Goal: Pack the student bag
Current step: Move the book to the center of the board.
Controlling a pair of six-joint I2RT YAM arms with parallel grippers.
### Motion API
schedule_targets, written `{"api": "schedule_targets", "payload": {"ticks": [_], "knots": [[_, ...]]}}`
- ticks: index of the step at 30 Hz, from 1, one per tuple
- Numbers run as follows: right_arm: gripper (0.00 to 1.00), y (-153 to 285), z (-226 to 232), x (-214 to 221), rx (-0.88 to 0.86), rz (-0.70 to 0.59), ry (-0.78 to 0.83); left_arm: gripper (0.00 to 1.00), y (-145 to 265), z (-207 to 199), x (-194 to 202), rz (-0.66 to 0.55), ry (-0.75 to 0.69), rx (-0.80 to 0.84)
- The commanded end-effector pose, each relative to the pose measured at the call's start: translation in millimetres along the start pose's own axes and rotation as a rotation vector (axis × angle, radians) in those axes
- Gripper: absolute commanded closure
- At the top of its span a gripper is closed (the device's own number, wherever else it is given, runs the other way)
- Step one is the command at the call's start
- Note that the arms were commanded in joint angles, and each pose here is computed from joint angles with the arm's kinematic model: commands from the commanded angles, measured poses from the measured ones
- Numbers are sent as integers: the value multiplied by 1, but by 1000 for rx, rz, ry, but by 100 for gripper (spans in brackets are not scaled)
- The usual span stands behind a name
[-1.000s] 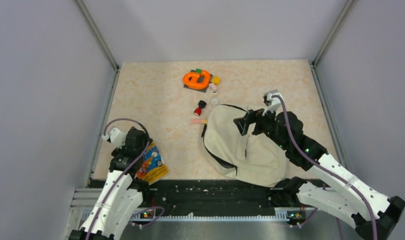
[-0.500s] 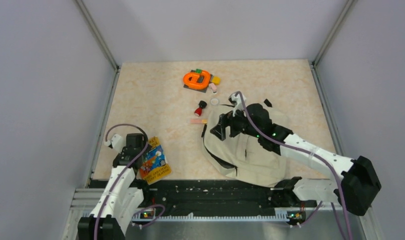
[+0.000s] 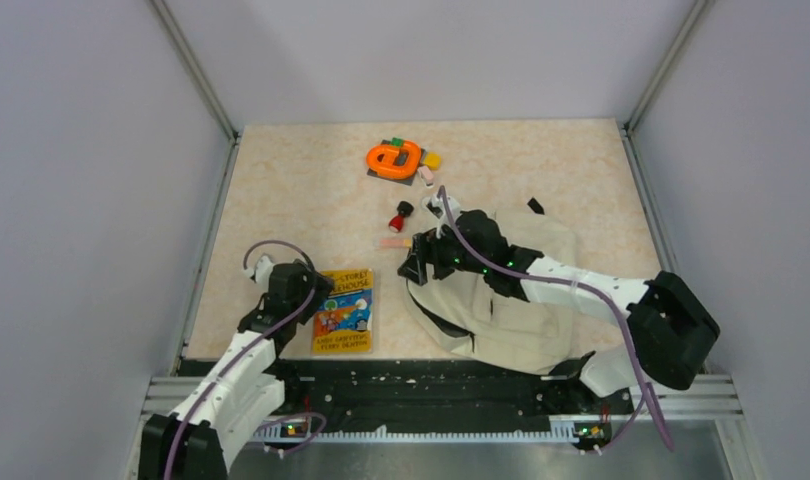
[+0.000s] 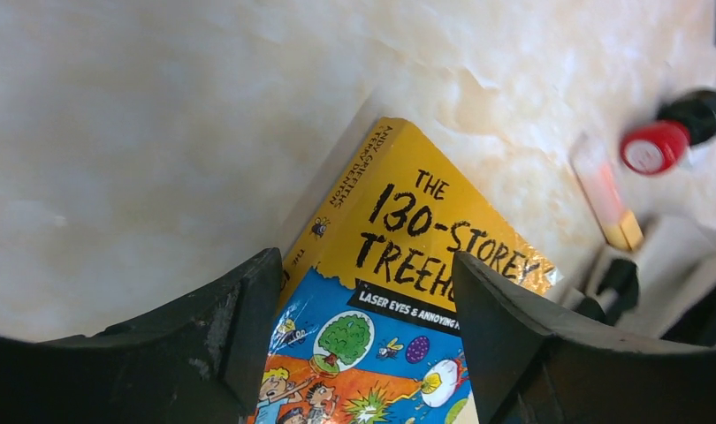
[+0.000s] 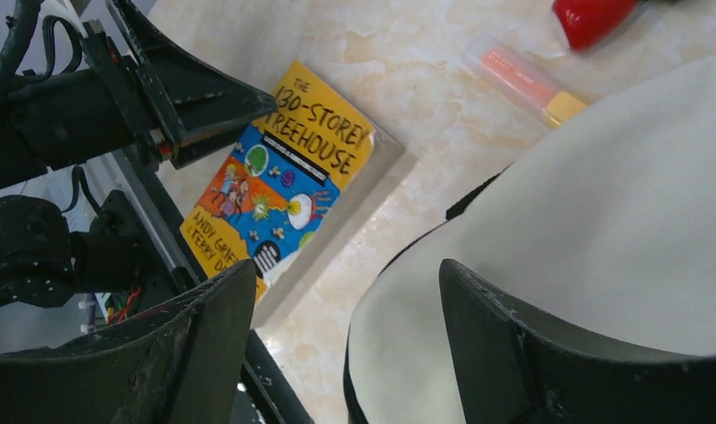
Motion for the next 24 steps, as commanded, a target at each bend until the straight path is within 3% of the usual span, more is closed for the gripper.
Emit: {"api": "schedule_targets", "payload": {"ticks": [1, 6, 10, 24], "knots": [[26, -20, 23, -27, -50, -85, -52, 25, 8, -44, 8, 26, 27, 140], [26, -43, 27, -19, -47, -79, -116, 22, 12, -36, -3, -24, -46, 85], [25, -60, 32, -12, 25, -55, -36, 19, 15, -16, -15, -98, -99, 15], [32, -133, 12, 53, 69, 158, -110, 19, 12, -14, 24, 99, -170, 93]]}}
Point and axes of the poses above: each gripper's point midway between its finger pads, its own y axis back along the fingers, its own z axis along the line the jaws close on, x = y × z, the point moved 1 cm from there along y, back along the fingers, and after that the axes turned 7 degrees about y, right-handed, at the moved point
